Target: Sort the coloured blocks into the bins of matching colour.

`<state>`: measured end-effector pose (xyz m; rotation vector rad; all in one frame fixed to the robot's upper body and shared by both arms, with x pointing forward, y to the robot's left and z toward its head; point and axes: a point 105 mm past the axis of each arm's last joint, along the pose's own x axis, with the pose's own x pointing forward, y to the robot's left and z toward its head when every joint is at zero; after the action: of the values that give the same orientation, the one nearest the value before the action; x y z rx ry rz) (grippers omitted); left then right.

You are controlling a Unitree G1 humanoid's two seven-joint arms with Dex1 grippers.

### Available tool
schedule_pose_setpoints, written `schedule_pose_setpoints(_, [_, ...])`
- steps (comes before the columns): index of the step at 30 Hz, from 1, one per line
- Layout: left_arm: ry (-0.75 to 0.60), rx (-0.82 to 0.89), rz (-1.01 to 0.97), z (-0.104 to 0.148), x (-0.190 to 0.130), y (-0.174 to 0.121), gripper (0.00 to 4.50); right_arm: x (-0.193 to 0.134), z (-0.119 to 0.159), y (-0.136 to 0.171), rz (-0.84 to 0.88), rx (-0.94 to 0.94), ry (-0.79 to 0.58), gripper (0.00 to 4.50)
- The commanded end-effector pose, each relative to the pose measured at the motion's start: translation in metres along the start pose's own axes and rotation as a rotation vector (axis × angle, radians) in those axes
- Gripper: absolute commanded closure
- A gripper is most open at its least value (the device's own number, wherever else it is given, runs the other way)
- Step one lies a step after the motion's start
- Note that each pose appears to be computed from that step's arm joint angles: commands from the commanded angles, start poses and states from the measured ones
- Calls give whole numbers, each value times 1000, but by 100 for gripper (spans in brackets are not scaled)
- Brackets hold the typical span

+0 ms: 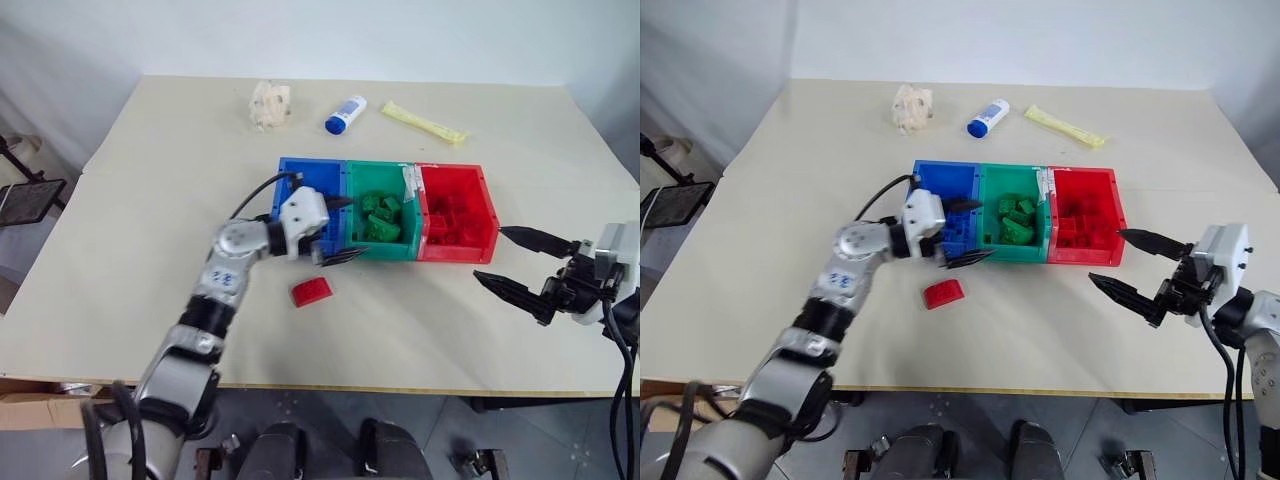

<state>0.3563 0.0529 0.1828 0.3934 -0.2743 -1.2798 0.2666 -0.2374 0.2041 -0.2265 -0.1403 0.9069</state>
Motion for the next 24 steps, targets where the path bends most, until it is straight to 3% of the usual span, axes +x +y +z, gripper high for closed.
schedule_pose_setpoints(1, [-37,-10,-48,19,-19,-8,2,-1,6,-3,33,-21,0,0])
schedule_pose_setpoints(6, [164,-102,-107,-15,-91,-38,2,-1,3,-2,138,-8,44,0])
schedule_pose_setpoints(15, [282,-202,-43,-33,-162,-63,2,-7,-5,0,283,-3,123,0])
schedule_pose_setpoints(18, [291,-220,-23,-31,-175,-72,2,-3,-5,-2,295,-2,114,0])
schedule_pose_setpoints(24, [283,-208,-11,-30,-168,-70,2,1,-5,0,322,6,101,0])
